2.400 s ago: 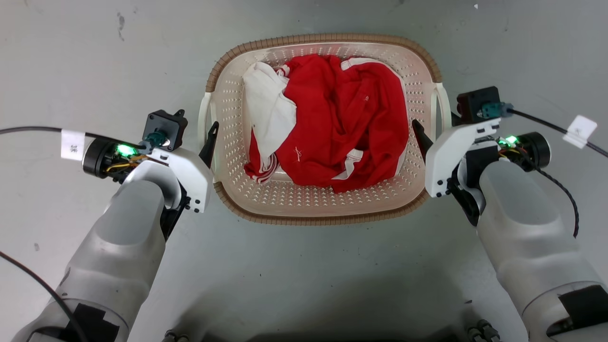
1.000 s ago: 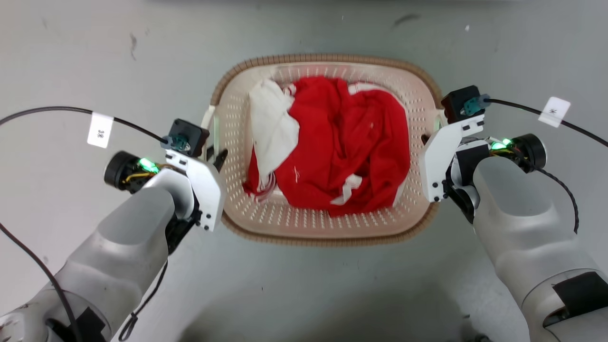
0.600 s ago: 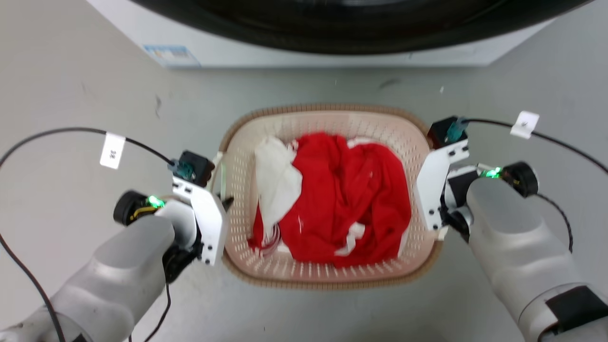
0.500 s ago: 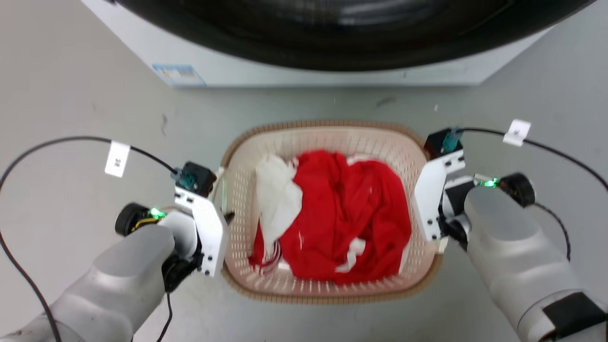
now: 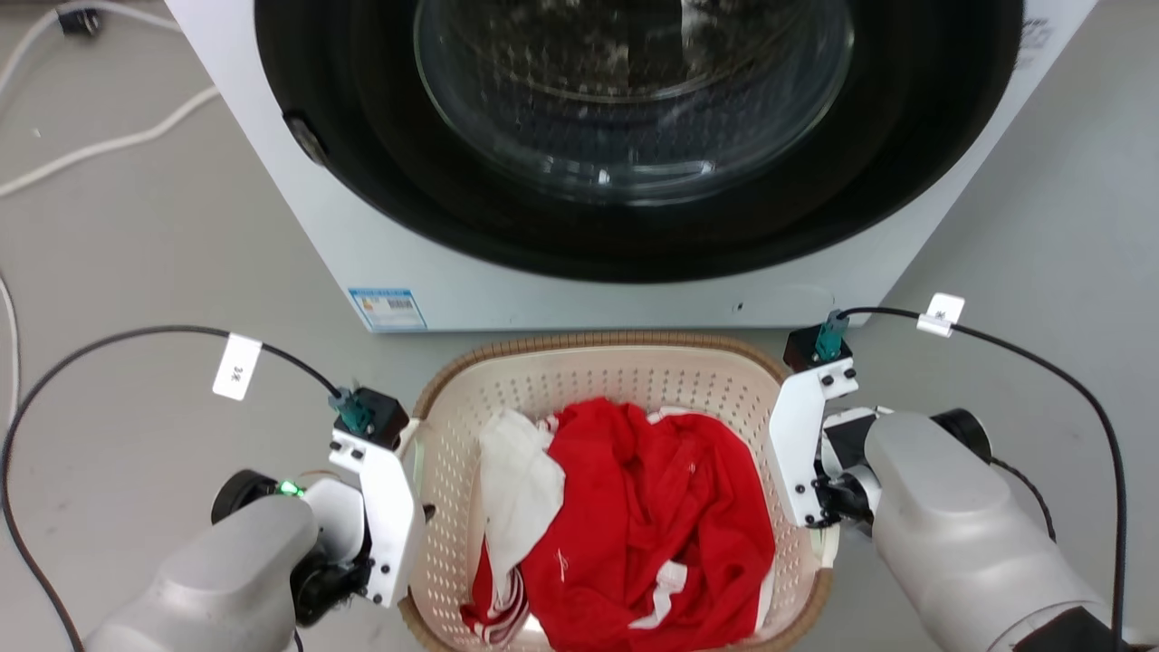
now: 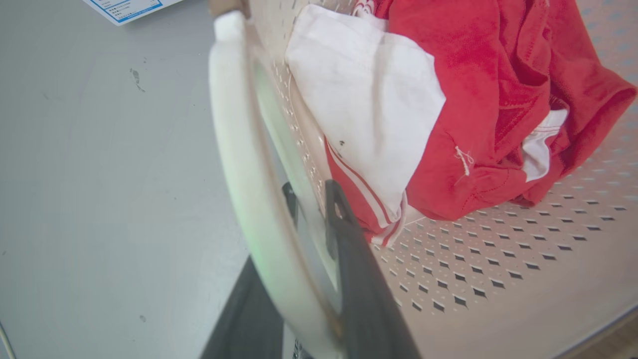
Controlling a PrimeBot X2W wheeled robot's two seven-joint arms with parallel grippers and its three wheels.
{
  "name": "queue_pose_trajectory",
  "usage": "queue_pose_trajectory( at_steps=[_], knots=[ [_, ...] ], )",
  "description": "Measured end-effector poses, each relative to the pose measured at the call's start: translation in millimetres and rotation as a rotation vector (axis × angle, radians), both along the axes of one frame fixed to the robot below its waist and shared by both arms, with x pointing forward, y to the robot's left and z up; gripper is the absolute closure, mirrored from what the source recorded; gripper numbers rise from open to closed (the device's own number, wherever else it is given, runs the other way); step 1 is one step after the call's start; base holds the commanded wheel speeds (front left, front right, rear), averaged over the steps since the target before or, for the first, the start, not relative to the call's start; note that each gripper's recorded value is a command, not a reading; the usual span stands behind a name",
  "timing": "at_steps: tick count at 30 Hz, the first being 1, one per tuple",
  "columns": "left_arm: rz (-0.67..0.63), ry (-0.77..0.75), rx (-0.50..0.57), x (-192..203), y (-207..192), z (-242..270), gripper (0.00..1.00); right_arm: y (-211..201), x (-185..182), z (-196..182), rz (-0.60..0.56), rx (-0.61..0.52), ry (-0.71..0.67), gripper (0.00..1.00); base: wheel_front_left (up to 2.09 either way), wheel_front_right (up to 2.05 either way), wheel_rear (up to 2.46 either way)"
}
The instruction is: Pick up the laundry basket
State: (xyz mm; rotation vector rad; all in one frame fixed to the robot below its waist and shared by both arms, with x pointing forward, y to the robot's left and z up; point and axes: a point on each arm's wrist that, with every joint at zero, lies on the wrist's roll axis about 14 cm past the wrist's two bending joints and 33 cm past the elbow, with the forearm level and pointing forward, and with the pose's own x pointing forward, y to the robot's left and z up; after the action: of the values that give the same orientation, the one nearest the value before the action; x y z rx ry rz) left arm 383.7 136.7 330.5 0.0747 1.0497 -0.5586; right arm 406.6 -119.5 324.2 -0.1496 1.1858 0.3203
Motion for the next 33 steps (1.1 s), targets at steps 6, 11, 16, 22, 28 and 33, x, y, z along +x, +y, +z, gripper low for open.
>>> queue_pose_trajectory(
  at_steps=[6, 11, 16, 22, 28, 33],
  knots=[
    [-0.014, -0.018, 0.004, -17.2, -1.0, 19.7, 1.00, -0.5, -14.4, 21.4, 0.004, -0.004, -0.019, 1.00, 0.00, 0.00, 0.00],
    [-0.038, -0.018, 0.009, -33.0, -3.9, 29.1, 1.00, -2.8, -29.4, 29.7, 0.006, -0.011, -0.015, 1.00, 0.00, 0.00, 0.00],
    [-0.050, -0.010, 0.009, -48.1, -6.1, 34.1, 1.00, -4.4, -47.9, 30.5, -0.009, 0.001, 0.005, 1.00, 0.00, 0.00, 0.00],
    [-0.057, -0.020, 0.010, -53.7, -7.4, 38.7, 1.00, -6.7, -50.9, 36.8, -0.004, -0.003, -0.011, 1.00, 0.00, 0.00, 0.00],
    [-0.055, -0.017, 0.007, -55.7, -9.5, 39.4, 1.00, -6.0, -51.7, 37.9, 0.014, -0.011, -0.009, 1.00, 0.00, 0.00, 0.00],
    [-0.058, -0.019, 0.010, -55.4, -9.8, 39.9, 1.00, -5.1, -50.9, 40.2, 0.015, -0.007, -0.014, 1.00, 0.00, 0.00, 0.00]
  ],
)
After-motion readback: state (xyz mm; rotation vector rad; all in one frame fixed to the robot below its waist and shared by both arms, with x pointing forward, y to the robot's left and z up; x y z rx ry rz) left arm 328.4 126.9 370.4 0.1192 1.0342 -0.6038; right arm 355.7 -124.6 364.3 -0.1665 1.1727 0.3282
